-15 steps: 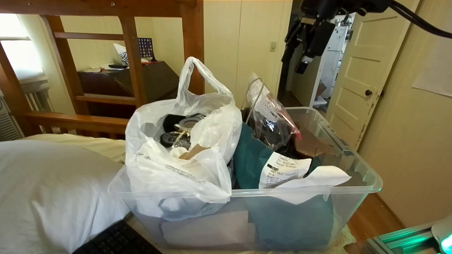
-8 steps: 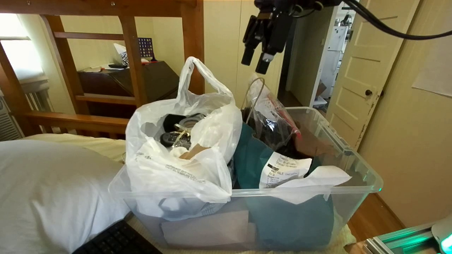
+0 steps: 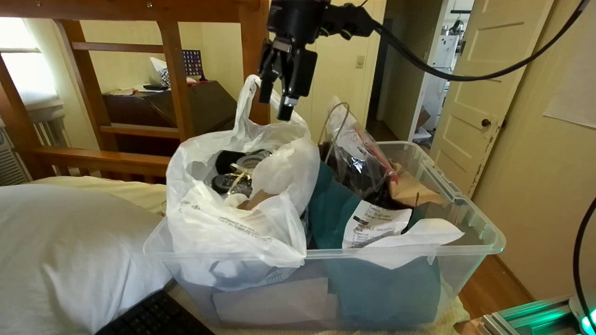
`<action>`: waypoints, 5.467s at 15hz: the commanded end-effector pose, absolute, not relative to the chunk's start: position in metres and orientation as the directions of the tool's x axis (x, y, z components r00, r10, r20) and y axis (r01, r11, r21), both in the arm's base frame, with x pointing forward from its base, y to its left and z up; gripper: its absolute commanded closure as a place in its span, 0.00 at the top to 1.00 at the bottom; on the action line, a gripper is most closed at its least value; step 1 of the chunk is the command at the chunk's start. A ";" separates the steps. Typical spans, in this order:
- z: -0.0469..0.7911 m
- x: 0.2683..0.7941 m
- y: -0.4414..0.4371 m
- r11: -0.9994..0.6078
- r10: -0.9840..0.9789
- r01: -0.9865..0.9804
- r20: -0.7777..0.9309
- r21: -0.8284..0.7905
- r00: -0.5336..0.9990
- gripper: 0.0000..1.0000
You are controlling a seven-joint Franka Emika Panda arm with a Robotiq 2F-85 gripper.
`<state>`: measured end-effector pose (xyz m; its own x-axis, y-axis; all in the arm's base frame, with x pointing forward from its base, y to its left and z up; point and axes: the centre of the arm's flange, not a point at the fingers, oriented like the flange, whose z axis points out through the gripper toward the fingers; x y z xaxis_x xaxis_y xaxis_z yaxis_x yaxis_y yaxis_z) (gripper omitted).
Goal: Move the remote, which is in the plastic, to the bed
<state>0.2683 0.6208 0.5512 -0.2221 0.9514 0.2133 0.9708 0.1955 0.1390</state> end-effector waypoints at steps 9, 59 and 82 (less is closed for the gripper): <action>0.524 0.286 0.661 0.171 0.954 0.977 0.226 0.128 -0.196 1.00; 0.440 0.303 0.747 -0.081 0.969 0.979 0.246 0.185 0.034 0.33; 0.525 0.235 0.680 0.147 0.895 0.972 0.395 0.182 -0.209 0.33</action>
